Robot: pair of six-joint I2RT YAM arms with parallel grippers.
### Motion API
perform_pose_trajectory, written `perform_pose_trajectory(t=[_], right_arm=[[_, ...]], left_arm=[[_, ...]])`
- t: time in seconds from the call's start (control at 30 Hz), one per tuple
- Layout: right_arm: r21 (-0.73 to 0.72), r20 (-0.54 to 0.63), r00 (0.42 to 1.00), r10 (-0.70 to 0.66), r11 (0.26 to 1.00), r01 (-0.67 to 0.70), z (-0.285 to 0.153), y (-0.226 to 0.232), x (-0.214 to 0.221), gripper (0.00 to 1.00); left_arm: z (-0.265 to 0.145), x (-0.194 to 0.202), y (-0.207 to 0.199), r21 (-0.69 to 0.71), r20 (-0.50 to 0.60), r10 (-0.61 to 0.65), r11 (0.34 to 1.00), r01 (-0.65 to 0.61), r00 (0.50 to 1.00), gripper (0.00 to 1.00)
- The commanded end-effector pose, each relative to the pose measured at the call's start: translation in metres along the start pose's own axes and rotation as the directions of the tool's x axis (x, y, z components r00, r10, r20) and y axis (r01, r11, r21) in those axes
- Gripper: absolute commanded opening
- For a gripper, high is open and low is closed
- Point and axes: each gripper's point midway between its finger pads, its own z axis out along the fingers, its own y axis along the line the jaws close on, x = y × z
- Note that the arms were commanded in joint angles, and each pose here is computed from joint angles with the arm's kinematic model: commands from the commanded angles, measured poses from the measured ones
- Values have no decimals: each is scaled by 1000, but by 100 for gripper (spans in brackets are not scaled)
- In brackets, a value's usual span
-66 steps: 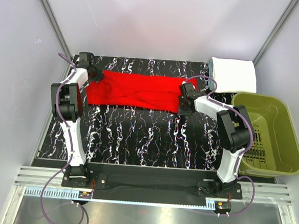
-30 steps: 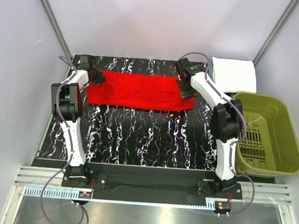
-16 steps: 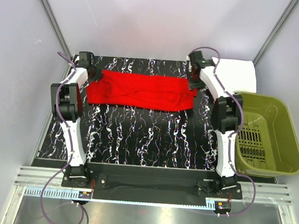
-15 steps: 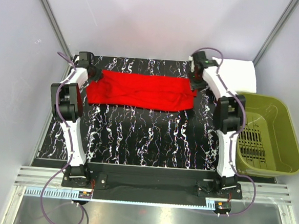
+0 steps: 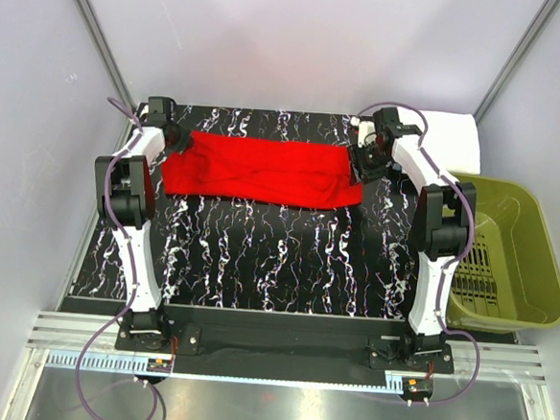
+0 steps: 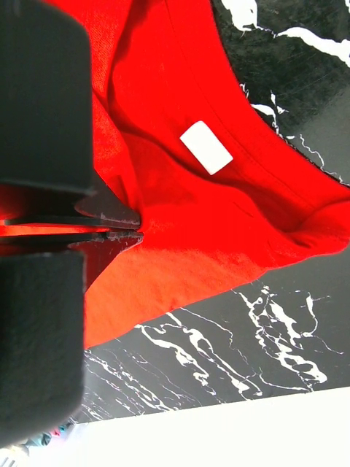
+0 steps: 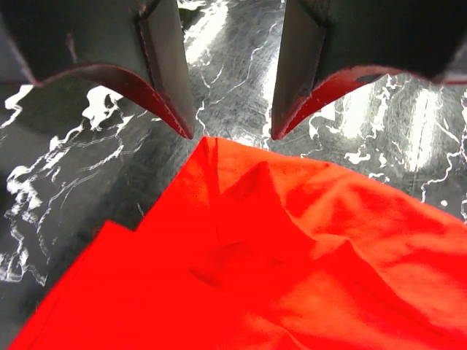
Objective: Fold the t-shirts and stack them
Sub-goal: Fold the tshirt
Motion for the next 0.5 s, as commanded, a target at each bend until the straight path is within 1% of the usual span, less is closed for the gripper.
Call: perform_pose_trajectory(t=[0.0, 0.1, 0.17, 0.23, 0.3, 0.4, 0.47], right_arm=[[-5, 199, 969, -150, 988, 154, -34, 9, -49, 53], [-16, 210, 956, -205, 977, 213, -29, 17, -53, 52], [-13, 192, 952, -238, 969, 245, -23, 17, -53, 52], [-28, 134, 958, -252, 966, 258, -10, 23, -42, 51], [-10, 117, 954, -276, 960, 279, -4, 24, -41, 51], [13, 125, 951, -283, 959, 284, 0, 24, -44, 50], [-2, 136, 948, -287, 957, 290, -1, 28, -46, 50]], left_arm=[[-12, -20, -28, 82, 50, -11, 997, 6, 999, 0], [-15, -20, -30, 86, 50, -8, 996, 3, 999, 0], [-17, -21, -32, 89, 52, -6, 996, 2, 999, 0], [-20, -23, -34, 94, 58, -2, 996, -4, 998, 0], [-23, -24, -35, 96, 63, 4, 995, -10, 998, 0], [-24, -25, -35, 97, 62, 5, 995, -11, 998, 0], [-25, -24, -37, 100, 59, 5, 995, -11, 998, 0]])
